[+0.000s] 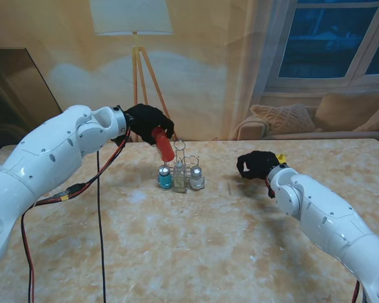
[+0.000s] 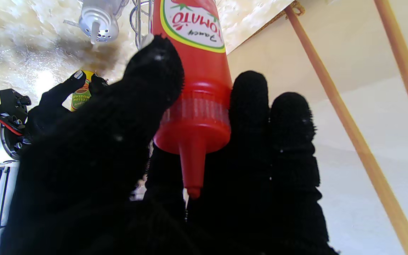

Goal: Place the seasoning bottles into the rack

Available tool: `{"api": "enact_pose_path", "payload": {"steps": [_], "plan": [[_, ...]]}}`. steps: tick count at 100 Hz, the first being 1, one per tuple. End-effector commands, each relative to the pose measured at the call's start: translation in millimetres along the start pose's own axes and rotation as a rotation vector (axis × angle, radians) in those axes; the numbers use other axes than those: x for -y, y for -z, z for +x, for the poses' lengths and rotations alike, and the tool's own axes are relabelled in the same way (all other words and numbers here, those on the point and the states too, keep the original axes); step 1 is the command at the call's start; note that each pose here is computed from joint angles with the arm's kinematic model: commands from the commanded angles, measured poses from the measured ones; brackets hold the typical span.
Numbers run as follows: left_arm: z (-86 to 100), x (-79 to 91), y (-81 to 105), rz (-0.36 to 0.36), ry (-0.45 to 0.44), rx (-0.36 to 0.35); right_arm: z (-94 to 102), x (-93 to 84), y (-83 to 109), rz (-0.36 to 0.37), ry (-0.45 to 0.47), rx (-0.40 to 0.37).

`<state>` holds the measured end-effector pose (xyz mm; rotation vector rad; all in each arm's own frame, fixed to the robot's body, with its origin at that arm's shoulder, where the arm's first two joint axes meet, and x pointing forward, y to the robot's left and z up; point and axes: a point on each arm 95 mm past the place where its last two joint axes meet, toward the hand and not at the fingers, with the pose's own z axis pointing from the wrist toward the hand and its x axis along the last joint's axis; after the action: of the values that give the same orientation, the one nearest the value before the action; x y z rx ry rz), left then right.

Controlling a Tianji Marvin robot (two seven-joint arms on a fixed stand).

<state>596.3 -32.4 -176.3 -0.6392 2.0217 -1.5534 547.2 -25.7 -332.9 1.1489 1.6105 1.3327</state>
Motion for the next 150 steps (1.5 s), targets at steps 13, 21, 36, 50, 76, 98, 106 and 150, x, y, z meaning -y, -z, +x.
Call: {"api": "enact_pose_path", "payload": {"steps": [13, 21, 36, 50, 76, 98, 106, 150], "plan": [[1.2, 5.7, -7.8, -0.002, 0.001, -0.001, 5.8, 4.7, -1.0, 0.015, -0.004, -0.01], [-0.3, 4.9, -10.7, -0.007, 0.005, 0.006, 5.7, 4.9, -1.1, 0.016, -0.004, -0.01], [-2.9, 2.2, -16.1, -0.006, 0.015, 0.019, 5.5, 5.3, -1.0, 0.017, -0.004, -0.009], [-4.4, -0.3, -21.4, -0.013, 0.028, 0.025, 5.3, 5.5, -0.9, 0.018, -0.003, -0.008], [-6.1, -2.7, -29.8, -0.03, 0.047, 0.025, 5.4, 6.2, -1.1, 0.02, -0.002, -0.009], [-7.9, -6.8, -39.1, -0.051, 0.063, 0.033, 5.2, 6.1, -1.2, 0.021, -0.002, -0.009], [-7.9, -8.3, -42.4, -0.059, 0.065, 0.033, 5.1, 6.2, -1.2, 0.021, -0.002, -0.008], [-3.8, -4.9, -55.2, -0.113, 0.065, 0.003, 5.1, 6.6, -2.3, 0.023, -0.003, -0.007]]}}
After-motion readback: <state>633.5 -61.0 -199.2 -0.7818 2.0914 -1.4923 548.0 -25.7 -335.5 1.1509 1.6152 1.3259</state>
